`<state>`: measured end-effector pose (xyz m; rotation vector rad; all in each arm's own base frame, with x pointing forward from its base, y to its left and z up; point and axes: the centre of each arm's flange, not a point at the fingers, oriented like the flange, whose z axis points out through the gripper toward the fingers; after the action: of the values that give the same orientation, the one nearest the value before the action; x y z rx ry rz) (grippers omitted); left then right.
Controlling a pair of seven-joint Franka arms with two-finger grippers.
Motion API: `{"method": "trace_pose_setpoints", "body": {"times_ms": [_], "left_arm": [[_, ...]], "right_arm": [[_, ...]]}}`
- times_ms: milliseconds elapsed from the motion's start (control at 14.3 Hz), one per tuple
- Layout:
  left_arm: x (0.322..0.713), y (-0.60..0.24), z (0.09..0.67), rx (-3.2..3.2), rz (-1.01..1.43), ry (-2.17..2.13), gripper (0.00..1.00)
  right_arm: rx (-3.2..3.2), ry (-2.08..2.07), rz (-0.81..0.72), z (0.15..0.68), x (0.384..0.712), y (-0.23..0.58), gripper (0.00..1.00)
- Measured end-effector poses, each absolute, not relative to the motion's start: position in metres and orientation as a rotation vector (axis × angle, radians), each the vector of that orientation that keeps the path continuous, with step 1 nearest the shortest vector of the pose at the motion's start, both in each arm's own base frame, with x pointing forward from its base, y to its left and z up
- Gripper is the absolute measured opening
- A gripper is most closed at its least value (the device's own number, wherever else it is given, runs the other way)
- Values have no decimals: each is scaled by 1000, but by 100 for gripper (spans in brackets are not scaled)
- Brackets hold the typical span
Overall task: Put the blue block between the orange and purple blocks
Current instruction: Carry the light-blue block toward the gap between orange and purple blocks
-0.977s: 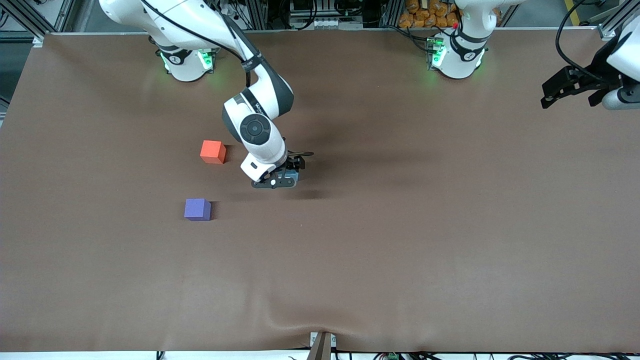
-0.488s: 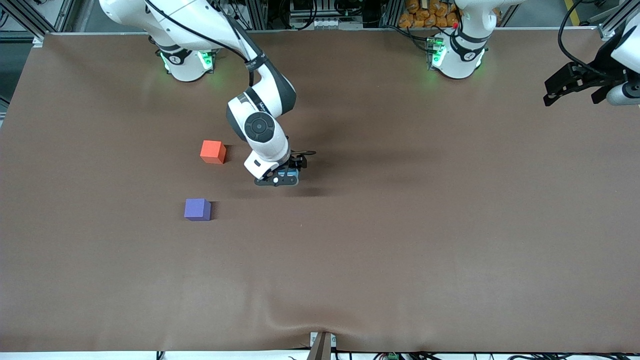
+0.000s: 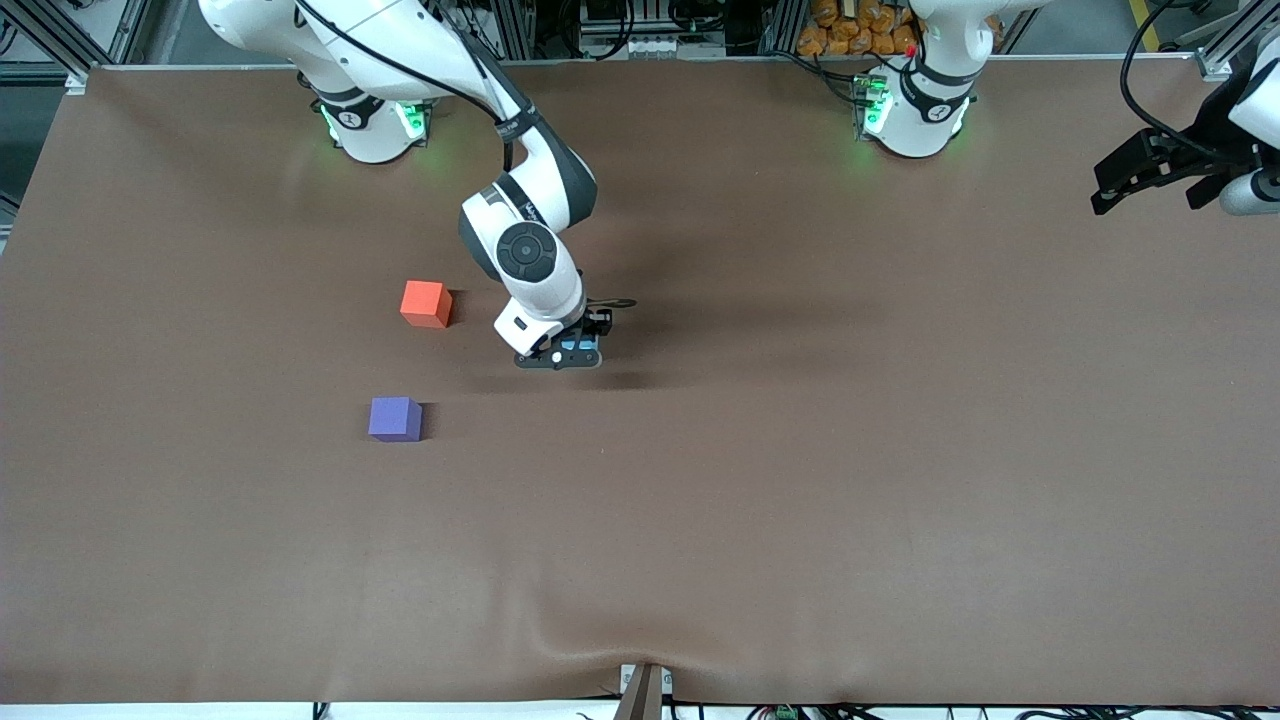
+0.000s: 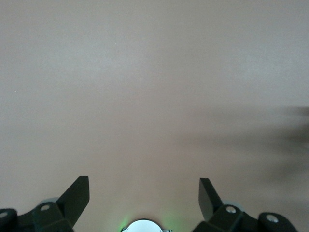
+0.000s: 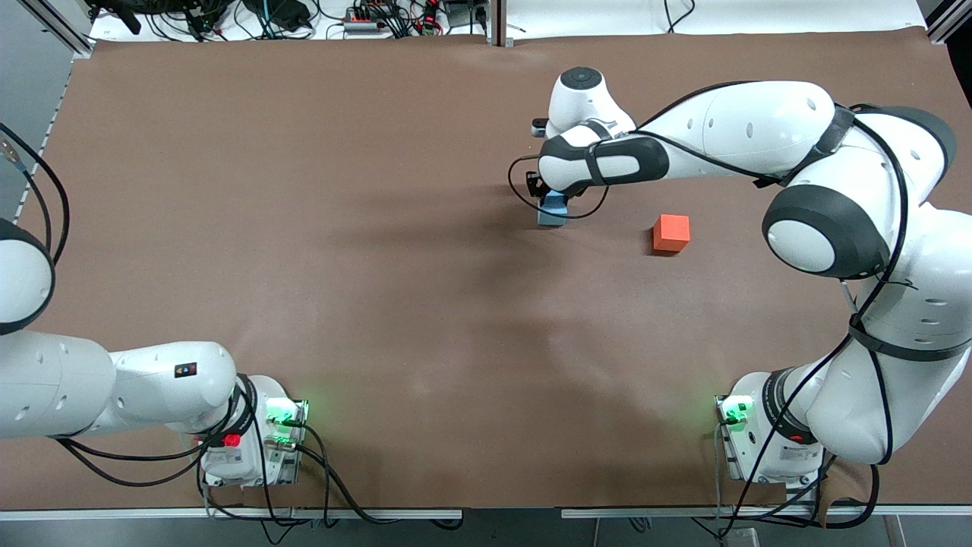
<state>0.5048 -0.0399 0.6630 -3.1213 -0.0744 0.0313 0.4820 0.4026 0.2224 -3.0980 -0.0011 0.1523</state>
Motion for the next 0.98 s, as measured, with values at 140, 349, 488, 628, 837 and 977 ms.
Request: {"method": "trace_pose_setpoints", "body": {"times_ms": [140, 349, 488, 628, 837, 977], "left_arm": [[505, -40, 662, -3121, 34, -75, 100], [506, -40, 660, -3121, 41, -75, 100], [506, -40, 660, -3121, 43, -75, 100], [506, -40, 659, -3121, 45, -74, 100], [506, -42, 656, -3120, 55, -69, 100], [506, -43, 655, -3120, 59, -66, 100]], "right_arm": [[-3114, 31, 194, 241, 494, 392, 52], [-3125, 78, 290, 316, 531, 332, 52], [-3100, 38, 314, 360, 557, 257, 52], [-3074, 11, 325, 372, 571, 185, 52], [-3064, 28, 367, 347, 567, 142, 52], [-3069, 28, 344, 322, 556, 142, 52]]}}
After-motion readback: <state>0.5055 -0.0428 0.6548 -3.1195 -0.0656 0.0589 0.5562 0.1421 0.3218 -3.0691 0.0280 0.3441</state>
